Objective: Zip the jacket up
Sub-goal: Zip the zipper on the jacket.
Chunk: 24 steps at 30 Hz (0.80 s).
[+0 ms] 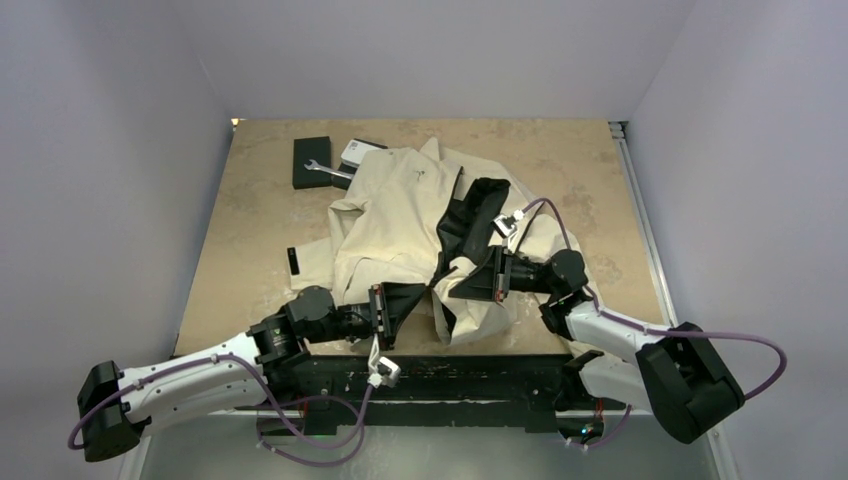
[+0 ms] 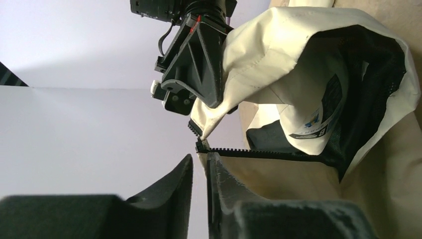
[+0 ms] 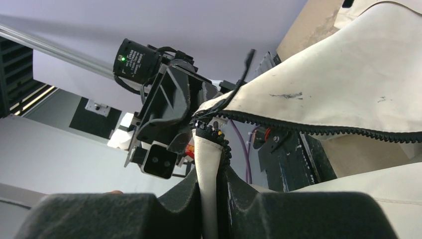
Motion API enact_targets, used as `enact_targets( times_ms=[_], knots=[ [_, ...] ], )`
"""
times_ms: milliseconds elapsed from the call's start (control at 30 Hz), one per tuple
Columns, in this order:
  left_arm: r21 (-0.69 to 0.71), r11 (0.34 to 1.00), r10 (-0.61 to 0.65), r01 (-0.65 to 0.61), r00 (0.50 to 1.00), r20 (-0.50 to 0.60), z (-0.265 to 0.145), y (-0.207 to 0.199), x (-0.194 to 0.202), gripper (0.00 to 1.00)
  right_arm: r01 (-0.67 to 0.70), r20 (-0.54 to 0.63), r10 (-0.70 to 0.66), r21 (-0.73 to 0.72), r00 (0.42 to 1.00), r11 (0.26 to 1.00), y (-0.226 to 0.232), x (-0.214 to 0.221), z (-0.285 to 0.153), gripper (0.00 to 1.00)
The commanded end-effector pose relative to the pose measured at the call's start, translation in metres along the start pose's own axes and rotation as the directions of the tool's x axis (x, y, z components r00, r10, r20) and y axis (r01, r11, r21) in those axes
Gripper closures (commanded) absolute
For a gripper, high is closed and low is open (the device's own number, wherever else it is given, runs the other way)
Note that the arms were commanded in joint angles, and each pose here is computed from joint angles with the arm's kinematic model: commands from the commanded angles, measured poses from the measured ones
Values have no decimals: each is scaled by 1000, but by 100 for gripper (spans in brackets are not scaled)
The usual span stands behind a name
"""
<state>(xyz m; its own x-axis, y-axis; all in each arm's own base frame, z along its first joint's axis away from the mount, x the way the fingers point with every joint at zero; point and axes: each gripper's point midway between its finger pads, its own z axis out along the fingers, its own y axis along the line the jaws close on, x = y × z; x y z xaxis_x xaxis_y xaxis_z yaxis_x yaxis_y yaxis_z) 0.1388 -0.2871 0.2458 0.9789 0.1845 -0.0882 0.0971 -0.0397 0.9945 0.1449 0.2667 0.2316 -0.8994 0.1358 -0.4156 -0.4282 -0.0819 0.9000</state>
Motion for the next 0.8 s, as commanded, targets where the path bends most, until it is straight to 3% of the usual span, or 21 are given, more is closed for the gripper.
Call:
enact_targets(
  times_ms=[0, 67, 100, 233, 467, 667, 767],
  knots=[
    [-29, 999, -29, 29, 1000, 7, 2, 5, -1, 73, 62, 10, -62, -13, 998, 998, 6, -8, 5, 81],
    [-19, 998, -60, 60, 998, -14, 2, 4, 3, 51, 65, 4, -65, -18, 998, 998, 7, -7, 5, 82],
    [-13, 997, -80, 79, 996, -26, 2, 4, 5, 44, 64, 2, -64, -18, 998, 998, 6, -6, 5, 84],
    [45, 978, -199, 202, 978, -64, 2, -2, 8, 32, 66, 2, -66, -23, 998, 998, 8, -5, 5, 85],
    [-23, 905, -421, 425, 885, -198, 15, 9, 23, 40, 69, -5, -69, -38, 998, 997, 11, -2, 7, 86],
    [-28, 866, -490, 498, 838, -239, 15, 15, 24, 53, 63, -7, -63, -38, 998, 997, 11, -1, 7, 87],
    [32, 841, -512, 540, 813, -276, 8, 4, 21, 54, 63, -8, -64, -37, 998, 997, 10, -1, 7, 87]
  ],
)
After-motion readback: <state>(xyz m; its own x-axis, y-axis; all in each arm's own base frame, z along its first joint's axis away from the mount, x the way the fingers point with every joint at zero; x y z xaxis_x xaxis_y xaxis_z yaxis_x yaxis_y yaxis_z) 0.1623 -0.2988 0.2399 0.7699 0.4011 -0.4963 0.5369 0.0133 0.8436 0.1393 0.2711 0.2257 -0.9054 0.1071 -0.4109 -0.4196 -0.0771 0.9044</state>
